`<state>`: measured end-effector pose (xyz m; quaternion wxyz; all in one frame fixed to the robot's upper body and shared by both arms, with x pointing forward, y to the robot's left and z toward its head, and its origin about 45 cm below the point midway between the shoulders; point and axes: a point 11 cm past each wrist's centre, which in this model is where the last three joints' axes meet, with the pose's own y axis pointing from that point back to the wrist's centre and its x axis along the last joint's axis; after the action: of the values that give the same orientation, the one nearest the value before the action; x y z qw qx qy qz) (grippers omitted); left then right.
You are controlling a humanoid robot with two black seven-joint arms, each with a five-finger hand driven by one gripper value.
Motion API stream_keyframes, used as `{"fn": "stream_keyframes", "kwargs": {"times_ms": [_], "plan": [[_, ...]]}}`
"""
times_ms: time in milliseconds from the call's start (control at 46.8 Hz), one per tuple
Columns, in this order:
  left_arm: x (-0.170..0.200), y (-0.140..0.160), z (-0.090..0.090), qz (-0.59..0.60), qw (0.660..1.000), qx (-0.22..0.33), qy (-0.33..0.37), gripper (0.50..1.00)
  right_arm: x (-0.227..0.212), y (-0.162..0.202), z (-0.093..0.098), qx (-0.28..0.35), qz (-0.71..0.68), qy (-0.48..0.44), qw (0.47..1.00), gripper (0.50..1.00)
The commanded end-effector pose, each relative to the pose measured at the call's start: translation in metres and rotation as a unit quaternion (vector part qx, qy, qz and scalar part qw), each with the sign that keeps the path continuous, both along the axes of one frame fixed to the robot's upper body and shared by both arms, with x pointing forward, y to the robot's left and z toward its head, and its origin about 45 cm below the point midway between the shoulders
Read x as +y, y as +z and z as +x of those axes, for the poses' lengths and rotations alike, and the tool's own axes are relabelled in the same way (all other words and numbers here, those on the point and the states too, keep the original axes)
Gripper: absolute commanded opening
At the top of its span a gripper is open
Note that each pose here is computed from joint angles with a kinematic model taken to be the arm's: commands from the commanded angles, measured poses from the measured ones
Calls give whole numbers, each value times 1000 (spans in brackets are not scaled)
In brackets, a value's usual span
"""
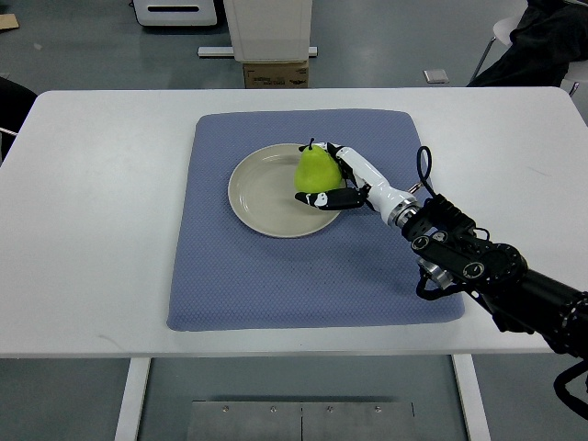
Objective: Place pear on plate with right hand
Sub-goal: 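Lower the pear onto the plate with the right hand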
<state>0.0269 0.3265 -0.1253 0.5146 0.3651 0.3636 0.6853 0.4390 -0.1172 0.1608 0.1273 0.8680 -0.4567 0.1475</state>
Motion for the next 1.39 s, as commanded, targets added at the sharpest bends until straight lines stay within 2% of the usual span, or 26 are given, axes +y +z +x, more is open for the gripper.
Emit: {"fn": "stream_keyframes", "kwargs": {"times_ms": [0,128,428,599,1368], "plan": [[0,0,0,0,1000,0,0,1000,0,1,1,0,3,-4,1000,610],[0,0,0,0,1000,0,0,1000,-1,2,1,2,9,-9,1000,782],[0,0,0,0,1000,0,0,1000,0,4,2,1,12,-8,1000,976],[0,0,0,0,1000,0,0,1000,1,5,2,-2,15,-6,1000,995],[0,0,0,0,1000,0,0,1000,6,7,1,6,26,7,1000,998]]}}
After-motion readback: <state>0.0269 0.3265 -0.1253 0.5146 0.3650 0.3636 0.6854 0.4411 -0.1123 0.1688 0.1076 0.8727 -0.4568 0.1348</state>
